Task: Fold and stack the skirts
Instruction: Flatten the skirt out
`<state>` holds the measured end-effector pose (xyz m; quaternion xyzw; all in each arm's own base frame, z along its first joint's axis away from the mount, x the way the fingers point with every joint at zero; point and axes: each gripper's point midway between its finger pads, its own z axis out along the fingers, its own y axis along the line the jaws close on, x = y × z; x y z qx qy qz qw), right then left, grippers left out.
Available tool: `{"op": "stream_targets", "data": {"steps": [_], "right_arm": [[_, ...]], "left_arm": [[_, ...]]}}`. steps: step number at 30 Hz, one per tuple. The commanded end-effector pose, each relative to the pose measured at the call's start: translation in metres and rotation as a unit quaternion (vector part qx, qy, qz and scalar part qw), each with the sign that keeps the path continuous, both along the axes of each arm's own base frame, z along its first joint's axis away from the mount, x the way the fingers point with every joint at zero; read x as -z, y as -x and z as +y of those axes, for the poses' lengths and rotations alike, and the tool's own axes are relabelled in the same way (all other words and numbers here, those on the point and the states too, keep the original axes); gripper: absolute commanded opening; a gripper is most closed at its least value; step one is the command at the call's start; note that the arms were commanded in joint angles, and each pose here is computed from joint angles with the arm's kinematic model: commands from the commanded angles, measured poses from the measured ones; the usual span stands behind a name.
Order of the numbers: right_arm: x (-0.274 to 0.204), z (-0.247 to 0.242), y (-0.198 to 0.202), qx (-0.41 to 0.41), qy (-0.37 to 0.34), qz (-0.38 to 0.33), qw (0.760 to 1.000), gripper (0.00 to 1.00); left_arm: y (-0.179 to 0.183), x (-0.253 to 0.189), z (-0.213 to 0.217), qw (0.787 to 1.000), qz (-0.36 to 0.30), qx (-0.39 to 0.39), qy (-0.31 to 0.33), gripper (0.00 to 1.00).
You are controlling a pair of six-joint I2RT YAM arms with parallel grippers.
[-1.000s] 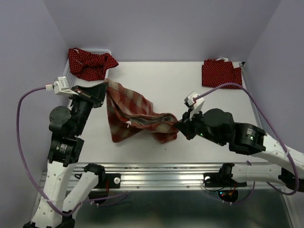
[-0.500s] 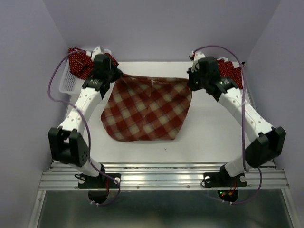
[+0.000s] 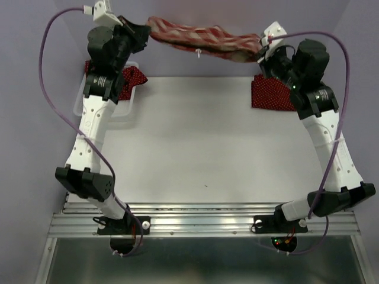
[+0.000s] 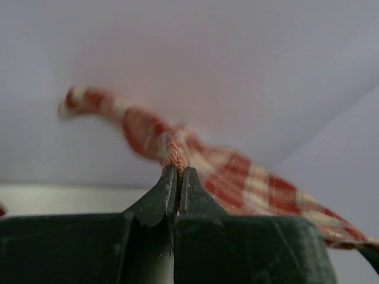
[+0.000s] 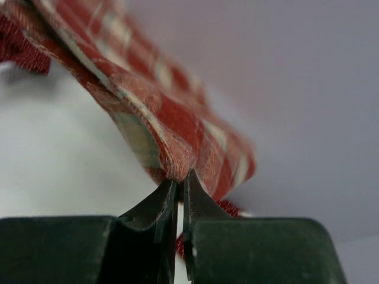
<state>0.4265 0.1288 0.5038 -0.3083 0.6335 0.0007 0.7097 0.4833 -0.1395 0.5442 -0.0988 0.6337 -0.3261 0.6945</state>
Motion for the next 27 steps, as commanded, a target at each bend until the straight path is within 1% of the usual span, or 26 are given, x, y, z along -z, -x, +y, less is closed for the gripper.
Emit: {"op": "stream_targets", "data": {"steps": [1,2,3,4,5,6,7,8,9,10,11,12,13,14,15,16,17,18,19,20,22,23,24,25,26,27], "right_arm": [[0.058,0.018,0.025,-0.086,0.042,0.021,0.995,0.1],[0.108,0.022,0.03,-0.099,0.043,0.07,0.992,0.1],[0.12,0.022,0.038,-0.104,0.036,0.08,0.991,0.1],[0.126,0.025,0.054,-0.122,0.034,0.083,0.989,0.1],[0.144,0.024,0.061,-0.124,0.03,0.103,0.987,0.1],[0.186,0.025,0.072,-0.129,0.024,0.155,0.979,0.1],[0.206,0.029,0.088,-0.149,0.016,0.19,0.97,0.14],[0.213,0.03,0.107,-0.164,0.008,0.204,0.965,0.18],[0.228,0.036,0.123,-0.186,0.003,0.227,0.956,0.27],[0.26,0.039,0.151,-0.206,0.01,0.288,0.935,0.63],[0.265,0.047,0.172,-0.243,0.014,0.307,0.92,0.99],[0.262,0.05,0.184,-0.254,0.02,0.305,0.918,1.0],[0.247,0.054,0.182,-0.252,0.014,0.285,0.925,1.0],[0.236,0.053,0.179,-0.237,-0.007,0.276,0.931,1.0],[0.222,0.053,0.183,-0.241,-0.01,0.25,0.938,1.0],[0.213,0.053,0.186,-0.248,-0.011,0.233,0.94,1.0],[0.206,0.052,0.185,-0.243,-0.015,0.216,0.946,1.0],[0.199,0.051,0.184,-0.223,-0.051,0.222,0.948,1.0],[0.178,0.049,0.179,-0.209,-0.076,0.183,0.958,1.0],[0.176,0.044,0.172,-0.17,-0.12,0.197,0.958,1.0],[0.172,0.035,0.155,-0.114,-0.158,0.202,0.96,1.0],[0.175,0.032,0.148,-0.092,-0.172,0.216,0.957,1.0],[0.172,0.032,0.143,-0.07,-0.214,0.239,0.945,1.0],[0.182,0.032,0.138,-0.05,-0.223,0.267,0.936,1.0],[0.202,0.035,0.125,-0.027,-0.23,0.307,0.923,1.0],[0.213,0.033,0.118,0.003,-0.253,0.332,0.909,1.0]], "left_arm": [[0.003,0.082,-0.003,0.999,0.033,0.021,-0.028,0.0],[0.002,0.147,-0.004,0.995,0.092,0.024,-0.036,0.0],[0.007,0.172,-0.004,0.993,0.111,0.024,-0.036,0.0],[0.017,0.183,-0.001,0.993,0.115,0.019,-0.028,0.0],[0.024,0.21,-0.002,0.989,0.141,0.022,-0.025,0.0],[0.038,0.274,-0.003,0.977,0.209,0.023,-0.019,0.0],[0.051,0.291,-0.002,0.973,0.23,0.021,-0.01,0.0],[0.062,0.314,-0.002,0.968,0.251,0.022,-0.003,0.0],[0.087,0.365,-0.006,0.952,0.307,0.023,-0.001,0.03],[0.1,0.373,-0.006,0.949,0.315,0.016,-0.001,0.19],[0.114,0.393,-0.002,0.94,0.34,-0.001,-0.009,0.34],[0.133,0.414,-0.005,0.93,0.368,0.0,-0.016,0.95],[0.141,0.412,-0.005,0.928,0.371,0.001,-0.011,0.99],[0.151,0.416,0.0,0.92,0.392,-0.009,-0.021,0.99],[0.152,0.409,0.004,0.92,0.391,-0.019,-0.025,0.99],[0.153,0.398,0.02,0.922,0.38,-0.057,-0.039,0.99],[0.161,0.396,0.028,0.915,0.392,-0.076,-0.05,0.99],[0.158,0.378,0.032,0.921,0.377,-0.086,-0.046,0.99],[0.159,0.364,0.036,0.927,0.361,-0.095,-0.042,0.99],[0.159,0.355,0.036,0.931,0.352,-0.095,-0.036,0.99],[0.157,0.34,0.03,0.938,0.335,-0.081,-0.027,0.99],[0.156,0.34,0.027,0.939,0.336,-0.075,-0.027,0.99],[0.155,0.34,0.024,0.938,0.338,-0.069,-0.028,0.99],[0.152,0.344,0.018,0.936,0.346,-0.058,-0.028,0.99],[0.15,0.348,0.014,0.934,0.352,-0.052,-0.03,0.99],[0.149,0.349,0.005,0.935,0.352,-0.04,-0.033,0.99]]}}
